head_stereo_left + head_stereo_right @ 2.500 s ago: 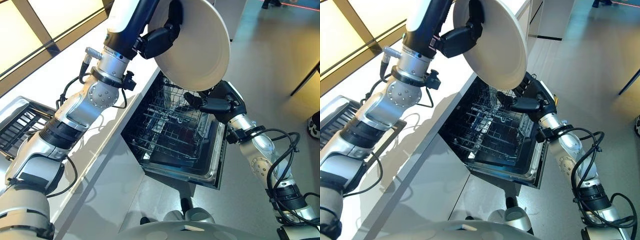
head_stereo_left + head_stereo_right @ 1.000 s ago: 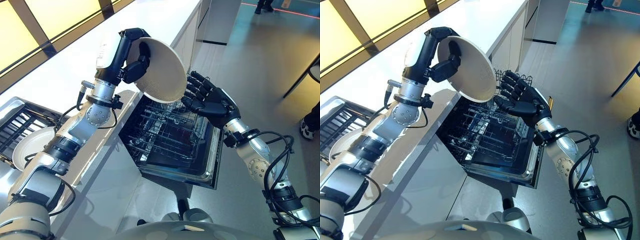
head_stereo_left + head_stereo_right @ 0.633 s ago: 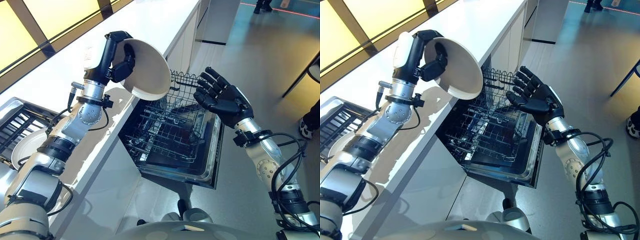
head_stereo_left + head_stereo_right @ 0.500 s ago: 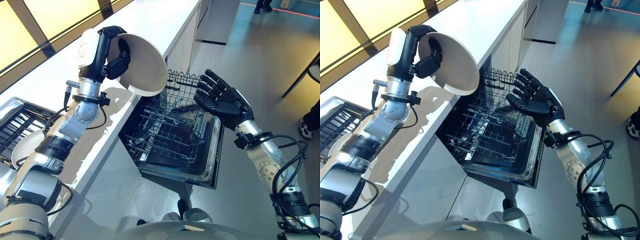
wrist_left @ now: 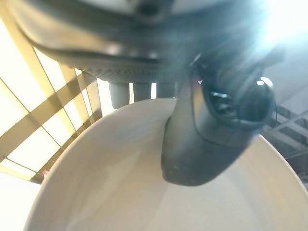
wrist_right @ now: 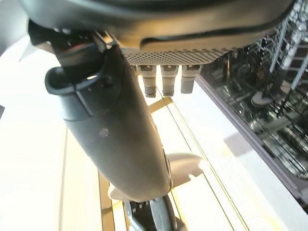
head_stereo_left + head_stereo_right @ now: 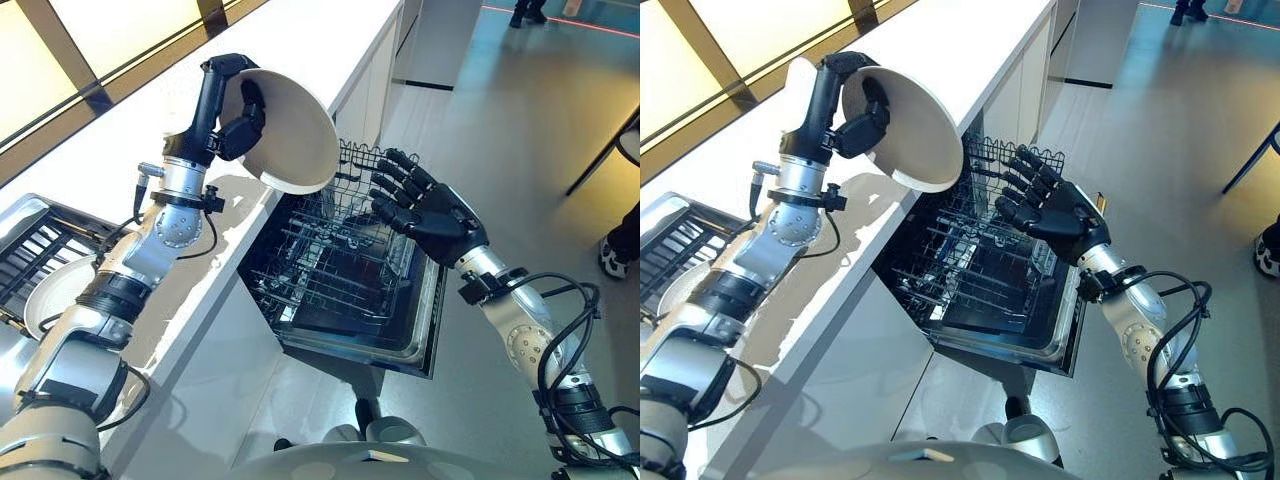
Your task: Pick up plates and place into dishwasher.
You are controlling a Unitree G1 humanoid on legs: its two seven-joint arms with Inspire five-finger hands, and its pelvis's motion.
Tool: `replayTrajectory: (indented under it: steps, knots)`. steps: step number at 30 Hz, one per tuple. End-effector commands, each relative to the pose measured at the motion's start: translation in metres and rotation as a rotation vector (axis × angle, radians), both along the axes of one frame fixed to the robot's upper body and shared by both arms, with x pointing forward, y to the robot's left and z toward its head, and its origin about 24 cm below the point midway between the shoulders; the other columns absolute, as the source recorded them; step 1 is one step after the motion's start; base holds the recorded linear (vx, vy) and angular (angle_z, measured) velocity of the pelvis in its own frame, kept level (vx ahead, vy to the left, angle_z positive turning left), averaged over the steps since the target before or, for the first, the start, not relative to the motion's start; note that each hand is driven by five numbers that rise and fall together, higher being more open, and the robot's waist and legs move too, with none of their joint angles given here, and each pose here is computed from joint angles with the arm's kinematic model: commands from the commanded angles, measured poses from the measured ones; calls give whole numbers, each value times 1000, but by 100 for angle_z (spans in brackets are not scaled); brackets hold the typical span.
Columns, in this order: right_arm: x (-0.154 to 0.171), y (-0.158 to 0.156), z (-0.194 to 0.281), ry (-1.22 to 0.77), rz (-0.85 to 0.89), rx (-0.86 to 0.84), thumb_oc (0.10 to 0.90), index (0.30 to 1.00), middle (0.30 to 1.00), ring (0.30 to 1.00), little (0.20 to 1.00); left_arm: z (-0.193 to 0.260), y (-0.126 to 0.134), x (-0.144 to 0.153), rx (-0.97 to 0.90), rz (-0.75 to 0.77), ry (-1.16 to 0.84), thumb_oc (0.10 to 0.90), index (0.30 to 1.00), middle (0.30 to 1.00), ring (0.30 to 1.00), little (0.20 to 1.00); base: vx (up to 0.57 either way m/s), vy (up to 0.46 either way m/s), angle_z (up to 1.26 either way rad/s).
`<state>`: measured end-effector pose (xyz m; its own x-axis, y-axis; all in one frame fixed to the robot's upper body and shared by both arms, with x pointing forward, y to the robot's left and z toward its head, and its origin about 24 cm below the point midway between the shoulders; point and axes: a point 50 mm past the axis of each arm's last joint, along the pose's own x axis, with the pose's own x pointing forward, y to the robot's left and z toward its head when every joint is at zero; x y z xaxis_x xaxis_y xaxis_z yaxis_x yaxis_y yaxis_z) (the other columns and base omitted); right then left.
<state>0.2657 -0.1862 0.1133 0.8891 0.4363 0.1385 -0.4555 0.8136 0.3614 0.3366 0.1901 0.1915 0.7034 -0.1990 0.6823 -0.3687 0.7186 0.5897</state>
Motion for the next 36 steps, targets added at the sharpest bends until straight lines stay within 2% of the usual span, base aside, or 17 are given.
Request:
replayTrajectory:
  steps: [1,14,31,32,33,34,35,36]
  knots:
    - [3,26,71,-333,129,161,800,900,900,900,900,39,-4,1,-39,-20,-208,100,300,300,300,200,0,0,0]
    - [4,49,78,-326,176,244,800,900,900,900,900,15,-35,3,-108,-104,-140,100,300,300,300,200,0,0,0]
    - [8,56,71,-273,171,275,800,900,900,900,900,-6,-59,0,-150,-199,-69,100,300,300,300,200,0,0,0]
    - [8,56,71,-271,166,270,501,644,644,644,601,-7,-60,0,-154,-208,-67,100,300,300,300,200,0,0,0]
    - [9,56,70,-267,161,267,270,446,446,446,370,-7,-62,-1,-156,-216,-66,100,300,300,300,200,0,0,0]
    - [9,56,69,-265,159,265,270,446,446,446,370,-7,-64,-1,-155,-223,-66,100,300,300,300,200,0,0,0]
    - [10,56,69,-264,153,258,100,300,300,300,200,-7,-67,-2,-153,-234,-70,100,300,300,300,200,0,0,0]
    - [10,56,68,-264,148,255,100,300,300,300,200,-6,-68,-3,-153,-239,-71,100,300,300,300,200,0,0,0]
